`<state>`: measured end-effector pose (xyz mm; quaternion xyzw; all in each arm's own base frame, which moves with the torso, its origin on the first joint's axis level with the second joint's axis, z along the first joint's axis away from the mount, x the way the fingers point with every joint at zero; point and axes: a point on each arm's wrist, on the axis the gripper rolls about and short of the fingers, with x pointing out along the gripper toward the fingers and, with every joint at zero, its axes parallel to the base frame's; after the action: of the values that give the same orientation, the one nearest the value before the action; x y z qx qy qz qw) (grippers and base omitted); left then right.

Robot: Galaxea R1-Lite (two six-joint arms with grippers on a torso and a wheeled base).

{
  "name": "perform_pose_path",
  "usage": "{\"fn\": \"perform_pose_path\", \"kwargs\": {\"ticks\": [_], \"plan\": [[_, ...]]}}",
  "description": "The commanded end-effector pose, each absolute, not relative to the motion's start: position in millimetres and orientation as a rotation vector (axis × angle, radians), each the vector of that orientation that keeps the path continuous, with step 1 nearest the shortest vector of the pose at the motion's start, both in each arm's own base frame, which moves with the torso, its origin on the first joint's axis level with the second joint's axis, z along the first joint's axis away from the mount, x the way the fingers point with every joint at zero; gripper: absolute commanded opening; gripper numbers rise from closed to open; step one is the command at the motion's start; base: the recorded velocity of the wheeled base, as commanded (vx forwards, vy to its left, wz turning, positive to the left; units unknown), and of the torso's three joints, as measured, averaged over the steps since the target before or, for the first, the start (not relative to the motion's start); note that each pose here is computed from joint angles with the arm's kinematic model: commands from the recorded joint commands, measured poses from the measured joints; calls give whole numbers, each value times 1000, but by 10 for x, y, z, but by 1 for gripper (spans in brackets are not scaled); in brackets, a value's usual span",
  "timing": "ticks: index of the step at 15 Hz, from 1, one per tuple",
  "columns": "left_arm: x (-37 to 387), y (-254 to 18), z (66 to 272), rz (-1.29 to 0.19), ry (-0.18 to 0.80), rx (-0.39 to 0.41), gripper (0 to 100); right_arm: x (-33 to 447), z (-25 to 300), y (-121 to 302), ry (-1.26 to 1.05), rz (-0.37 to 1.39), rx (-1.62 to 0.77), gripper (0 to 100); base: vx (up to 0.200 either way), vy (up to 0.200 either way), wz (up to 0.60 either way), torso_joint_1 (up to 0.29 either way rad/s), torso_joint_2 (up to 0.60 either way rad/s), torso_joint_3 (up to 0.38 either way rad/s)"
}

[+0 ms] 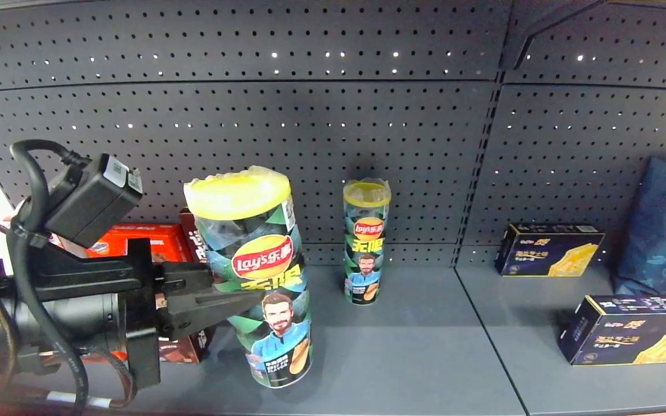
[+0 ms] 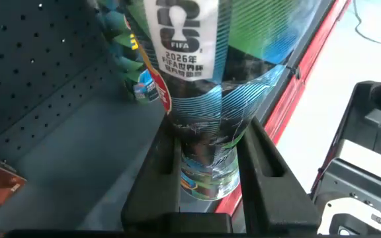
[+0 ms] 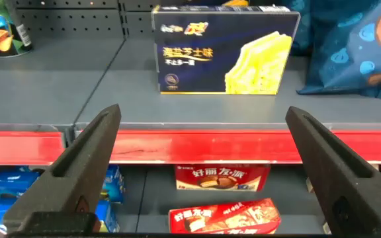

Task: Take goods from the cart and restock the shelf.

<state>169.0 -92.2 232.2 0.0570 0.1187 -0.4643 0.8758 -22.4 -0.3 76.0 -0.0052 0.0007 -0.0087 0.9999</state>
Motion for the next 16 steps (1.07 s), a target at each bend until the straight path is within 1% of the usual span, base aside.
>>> {"fn": "perform_pose_path", "kwargs": {"ticks": [1,6,8,14,15,16], "plan": [[1697,-922,2322,-967,247,119,0,-223,761,-3,2,-17,-12,100,0,0,0,0,0,0],[1694,-916,2314,-964,251,118,0,-223,761,-3,2,-15,-12,100,0,0,0,0,0,0],[1693,-913,2306,-963,254,117,0,-223,761,-3,2,-15,-9,100,0,0,600,5,5,5],[1644,-888,2272,-955,264,117,0,-223,759,-1,3,-8,-15,100,0,0,0,0,0,0],[1643,-883,2272,-947,263,116,0,-222,758,-9,7,-47,-23,100,0,0,0,0,0,0],[1645,-884,2257,-946,264,118,0,-218,759,-9,13,-52,-31,100,0,0,0,0,0,0]]}}
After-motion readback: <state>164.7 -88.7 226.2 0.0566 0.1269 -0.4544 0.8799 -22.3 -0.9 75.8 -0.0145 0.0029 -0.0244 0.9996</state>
